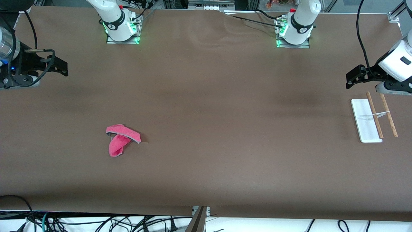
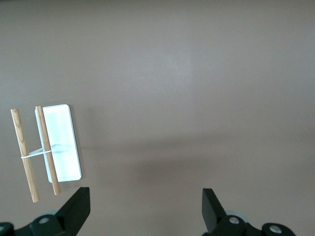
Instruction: Pass towel and hang on rack
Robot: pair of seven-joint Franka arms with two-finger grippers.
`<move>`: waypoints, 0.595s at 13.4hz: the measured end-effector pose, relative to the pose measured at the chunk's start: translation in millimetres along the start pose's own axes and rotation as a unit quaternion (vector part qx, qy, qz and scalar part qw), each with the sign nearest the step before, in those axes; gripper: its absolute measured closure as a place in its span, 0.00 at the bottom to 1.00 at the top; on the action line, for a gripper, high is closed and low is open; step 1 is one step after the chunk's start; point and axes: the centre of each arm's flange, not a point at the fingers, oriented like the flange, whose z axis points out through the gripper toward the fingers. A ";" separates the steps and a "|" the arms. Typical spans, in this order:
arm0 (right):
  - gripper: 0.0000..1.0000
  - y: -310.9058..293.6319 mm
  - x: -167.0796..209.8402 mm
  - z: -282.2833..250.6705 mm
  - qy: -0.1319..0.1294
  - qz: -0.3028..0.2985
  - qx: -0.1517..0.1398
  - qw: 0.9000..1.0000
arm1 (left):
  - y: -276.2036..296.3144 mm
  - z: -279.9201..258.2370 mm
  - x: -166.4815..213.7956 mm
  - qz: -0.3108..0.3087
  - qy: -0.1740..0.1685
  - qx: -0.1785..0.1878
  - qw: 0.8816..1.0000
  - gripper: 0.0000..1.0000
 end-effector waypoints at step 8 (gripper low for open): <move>0.00 -1.6 0.5 -0.5 0.002 -0.002 0.000 1.000 | 0.0 0.0 0.0 0.000 0.000 0.000 1.000 0.00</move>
